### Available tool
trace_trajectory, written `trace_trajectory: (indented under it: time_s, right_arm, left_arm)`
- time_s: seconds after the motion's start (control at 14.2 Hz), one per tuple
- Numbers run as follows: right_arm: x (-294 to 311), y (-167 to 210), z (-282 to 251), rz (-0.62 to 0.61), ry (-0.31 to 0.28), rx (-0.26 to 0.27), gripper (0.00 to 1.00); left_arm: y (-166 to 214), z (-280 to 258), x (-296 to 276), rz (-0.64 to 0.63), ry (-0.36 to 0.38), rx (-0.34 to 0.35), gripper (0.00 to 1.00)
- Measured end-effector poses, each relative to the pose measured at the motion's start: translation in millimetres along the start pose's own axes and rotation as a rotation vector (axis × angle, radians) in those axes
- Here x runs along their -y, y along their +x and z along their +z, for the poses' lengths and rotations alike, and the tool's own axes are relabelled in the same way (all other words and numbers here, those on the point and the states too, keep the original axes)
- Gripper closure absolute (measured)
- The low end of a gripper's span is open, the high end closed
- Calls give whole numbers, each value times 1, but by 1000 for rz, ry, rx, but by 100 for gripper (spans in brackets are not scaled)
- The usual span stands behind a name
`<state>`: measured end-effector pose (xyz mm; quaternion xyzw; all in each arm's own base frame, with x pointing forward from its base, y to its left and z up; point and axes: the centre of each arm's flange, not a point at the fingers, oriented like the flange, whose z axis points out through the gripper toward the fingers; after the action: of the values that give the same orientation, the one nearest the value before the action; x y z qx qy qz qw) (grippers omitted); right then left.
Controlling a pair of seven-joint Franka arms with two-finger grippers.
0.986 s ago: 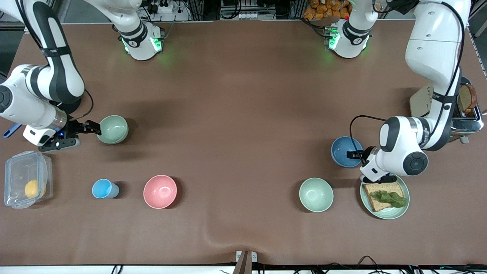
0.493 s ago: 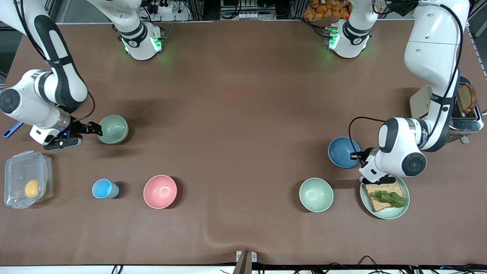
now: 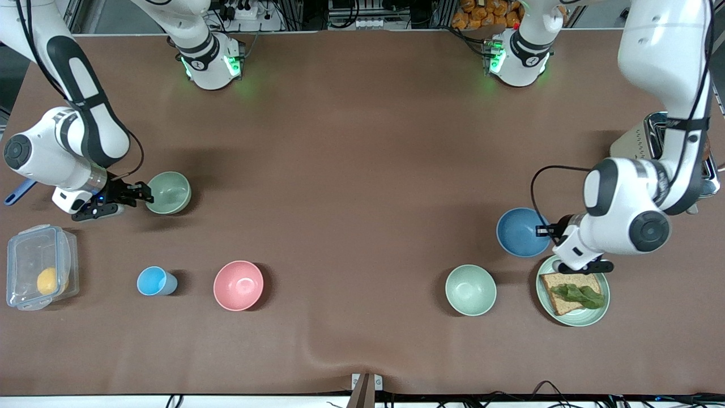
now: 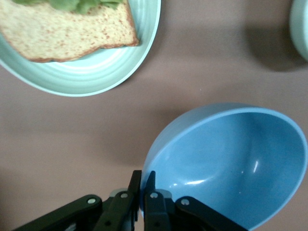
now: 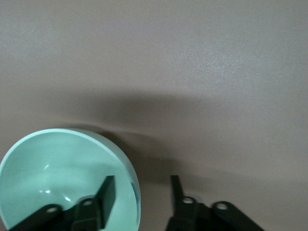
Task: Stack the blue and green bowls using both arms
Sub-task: 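Carry the green bowl with the right gripper toward the table middle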
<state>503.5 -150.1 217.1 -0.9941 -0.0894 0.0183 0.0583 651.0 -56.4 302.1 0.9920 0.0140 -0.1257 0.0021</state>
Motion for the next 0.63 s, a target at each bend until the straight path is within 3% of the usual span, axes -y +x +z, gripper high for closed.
trace_trajectory:
  time_s: [0.28, 0.63]
  right_arm:
    - [0, -1, 6, 3, 15, -1, 96]
    - [7, 2, -2, -8, 33, 14, 96]
  left_arm:
    - [-22, -47, -20, -34, -8, -20, 94]
    - [-49, -75, -73, -64, -83, -5, 94]
